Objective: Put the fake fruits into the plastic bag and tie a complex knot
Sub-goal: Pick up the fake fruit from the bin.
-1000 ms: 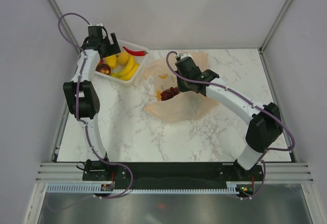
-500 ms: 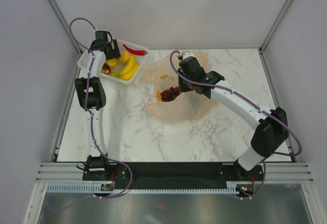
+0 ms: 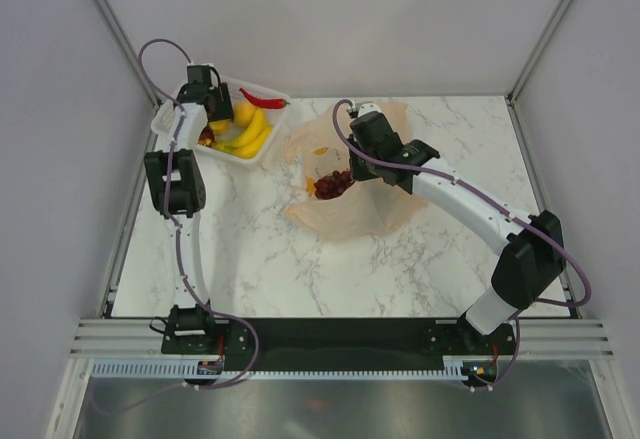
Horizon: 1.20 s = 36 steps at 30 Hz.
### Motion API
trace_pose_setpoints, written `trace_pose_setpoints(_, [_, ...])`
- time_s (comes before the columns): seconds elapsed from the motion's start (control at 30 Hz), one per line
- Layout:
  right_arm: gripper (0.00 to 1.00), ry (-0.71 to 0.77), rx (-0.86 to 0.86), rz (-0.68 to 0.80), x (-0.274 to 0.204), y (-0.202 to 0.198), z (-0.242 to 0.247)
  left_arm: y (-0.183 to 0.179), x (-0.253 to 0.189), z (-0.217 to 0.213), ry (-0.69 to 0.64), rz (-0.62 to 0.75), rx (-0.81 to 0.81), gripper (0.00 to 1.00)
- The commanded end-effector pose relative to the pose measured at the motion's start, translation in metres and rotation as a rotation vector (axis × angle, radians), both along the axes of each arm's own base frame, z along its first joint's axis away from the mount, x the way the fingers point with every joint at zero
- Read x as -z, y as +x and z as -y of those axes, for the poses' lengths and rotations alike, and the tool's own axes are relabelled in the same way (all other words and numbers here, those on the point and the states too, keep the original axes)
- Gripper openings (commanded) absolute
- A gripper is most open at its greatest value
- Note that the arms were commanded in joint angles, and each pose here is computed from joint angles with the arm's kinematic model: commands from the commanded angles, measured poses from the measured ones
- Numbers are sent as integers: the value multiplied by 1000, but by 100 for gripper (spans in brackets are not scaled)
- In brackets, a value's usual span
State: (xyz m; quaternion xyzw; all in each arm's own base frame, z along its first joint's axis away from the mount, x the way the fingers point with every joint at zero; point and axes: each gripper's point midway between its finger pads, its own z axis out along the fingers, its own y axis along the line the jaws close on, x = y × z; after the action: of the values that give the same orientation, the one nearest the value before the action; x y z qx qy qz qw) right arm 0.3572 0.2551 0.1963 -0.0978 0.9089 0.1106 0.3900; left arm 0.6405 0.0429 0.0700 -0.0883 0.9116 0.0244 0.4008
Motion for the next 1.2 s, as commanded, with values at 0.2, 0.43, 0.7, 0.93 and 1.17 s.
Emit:
trace_pose_setpoints(0.2, [0,27,5,54,-18,5,0,-49,-201,29,-114,407,20,26])
trace_pose_setpoints(0.43, [0,44,-7,49,-19,5,-4,-157,-203,90,-311,386,117,26])
trace_pose_setpoints(0.7, [0,55,-17,42,-19,3,-7,-263,-251,214,-413,517,432,27])
trace_pose_setpoints(0.93, [0,79,-2,60,-26,2,-5,-293,-205,265,-500,387,555,28])
trace_pose_setpoints(1.17, [0,94,11,80,-34,2,-4,-297,-158,308,-519,283,611,28])
